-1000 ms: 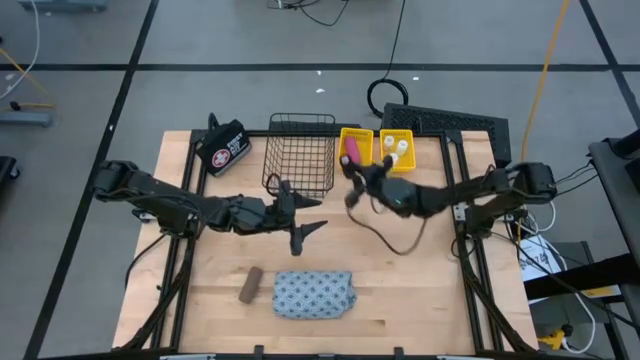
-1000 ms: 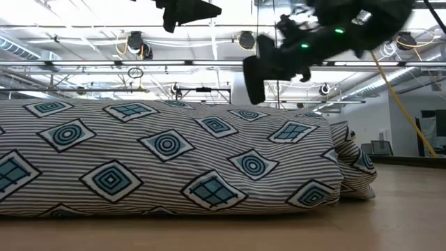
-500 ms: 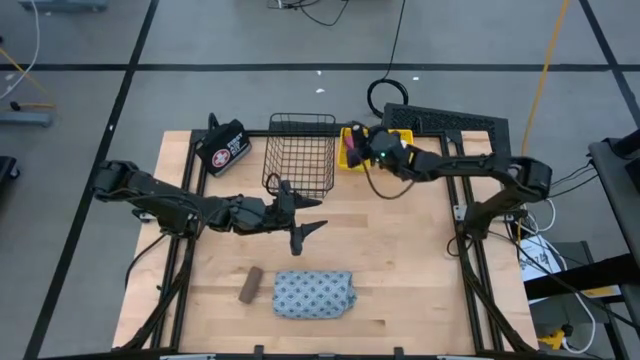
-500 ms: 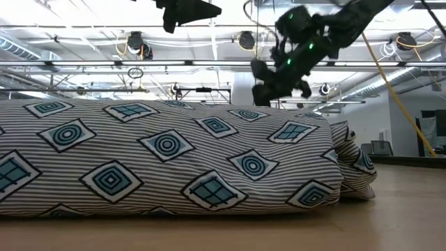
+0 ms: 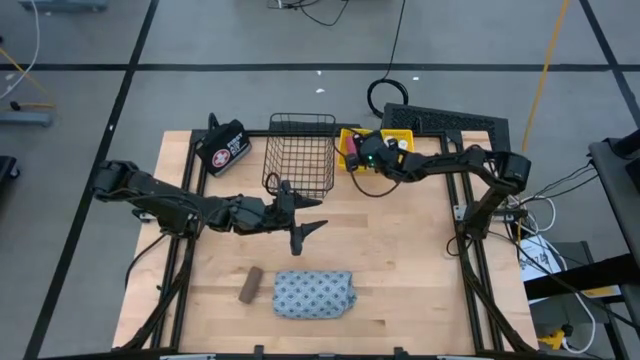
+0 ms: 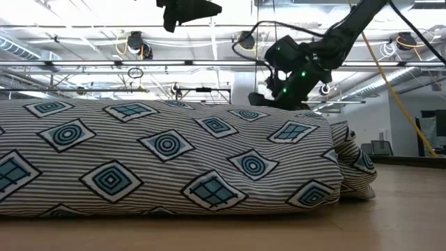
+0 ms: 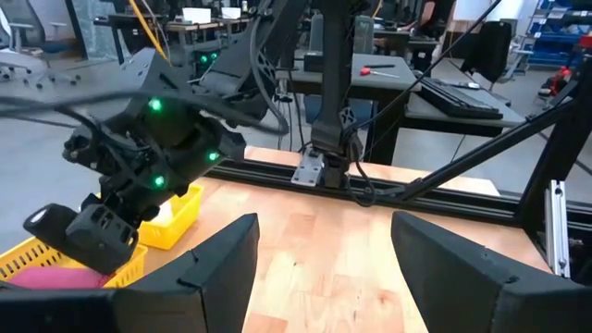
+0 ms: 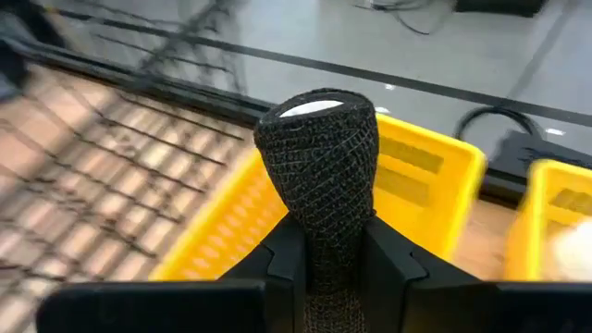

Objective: Pick & Place Medicine items
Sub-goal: Put the black bandage into the left yellow basket

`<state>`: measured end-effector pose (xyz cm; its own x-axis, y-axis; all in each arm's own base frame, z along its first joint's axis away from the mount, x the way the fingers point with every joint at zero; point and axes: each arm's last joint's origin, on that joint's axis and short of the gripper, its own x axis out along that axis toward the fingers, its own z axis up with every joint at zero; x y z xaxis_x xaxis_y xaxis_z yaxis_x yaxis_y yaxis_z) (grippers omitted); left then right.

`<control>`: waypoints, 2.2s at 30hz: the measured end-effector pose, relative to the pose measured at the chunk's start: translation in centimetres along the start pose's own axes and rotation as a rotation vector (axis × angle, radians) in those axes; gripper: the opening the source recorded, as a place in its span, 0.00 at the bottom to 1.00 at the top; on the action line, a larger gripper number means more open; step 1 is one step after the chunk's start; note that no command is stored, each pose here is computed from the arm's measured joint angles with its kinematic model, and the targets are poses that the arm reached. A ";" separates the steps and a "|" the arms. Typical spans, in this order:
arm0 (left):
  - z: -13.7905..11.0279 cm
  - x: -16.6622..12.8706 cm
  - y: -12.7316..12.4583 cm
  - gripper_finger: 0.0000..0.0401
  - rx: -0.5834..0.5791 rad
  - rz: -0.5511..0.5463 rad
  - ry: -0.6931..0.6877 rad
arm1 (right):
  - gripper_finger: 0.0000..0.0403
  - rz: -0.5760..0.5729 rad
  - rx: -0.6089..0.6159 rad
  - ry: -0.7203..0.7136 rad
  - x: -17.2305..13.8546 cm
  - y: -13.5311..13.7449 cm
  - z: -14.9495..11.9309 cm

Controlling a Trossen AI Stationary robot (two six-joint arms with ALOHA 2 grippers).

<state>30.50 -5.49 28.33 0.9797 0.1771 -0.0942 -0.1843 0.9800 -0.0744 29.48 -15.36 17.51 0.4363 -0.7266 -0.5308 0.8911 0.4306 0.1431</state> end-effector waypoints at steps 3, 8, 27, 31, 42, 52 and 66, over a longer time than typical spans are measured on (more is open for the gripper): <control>0.0 0.0 0.0 0.64 0.000 0.000 0.000 | 0.14 -0.008 0.006 0.003 0.3 0.0 -0.3; 0.0 0.0 0.0 0.64 0.000 0.000 0.000 | 0.14 -0.013 0.031 0.007 0.4 0.0 -0.4; 0.0 0.0 0.0 0.64 -0.024 0.000 0.000 | 0.32 -0.014 0.008 0.014 0.4 0.0 -0.4; 0.0 0.0 0.0 0.64 -0.026 0.000 0.000 | 0.33 -0.015 0.004 0.014 0.4 0.0 -0.4; 0.0 0.0 0.0 0.64 -0.026 0.001 0.000 | 0.46 -0.013 -0.010 0.009 0.3 -0.1 -0.3; 0.0 0.0 0.0 0.64 -0.024 0.001 0.000 | 0.56 -0.020 -0.002 0.007 0.5 -0.4 -0.1; 0.0 0.0 0.0 0.64 -0.023 0.001 0.000 | 0.56 0.180 -0.068 0.006 0.5 0.3 0.5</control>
<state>30.51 -5.48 28.34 0.9794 0.1785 -0.0941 -0.1874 0.9775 -0.0969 30.06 -15.90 17.70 0.5869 -0.6314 -0.5068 0.7883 0.5885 0.1797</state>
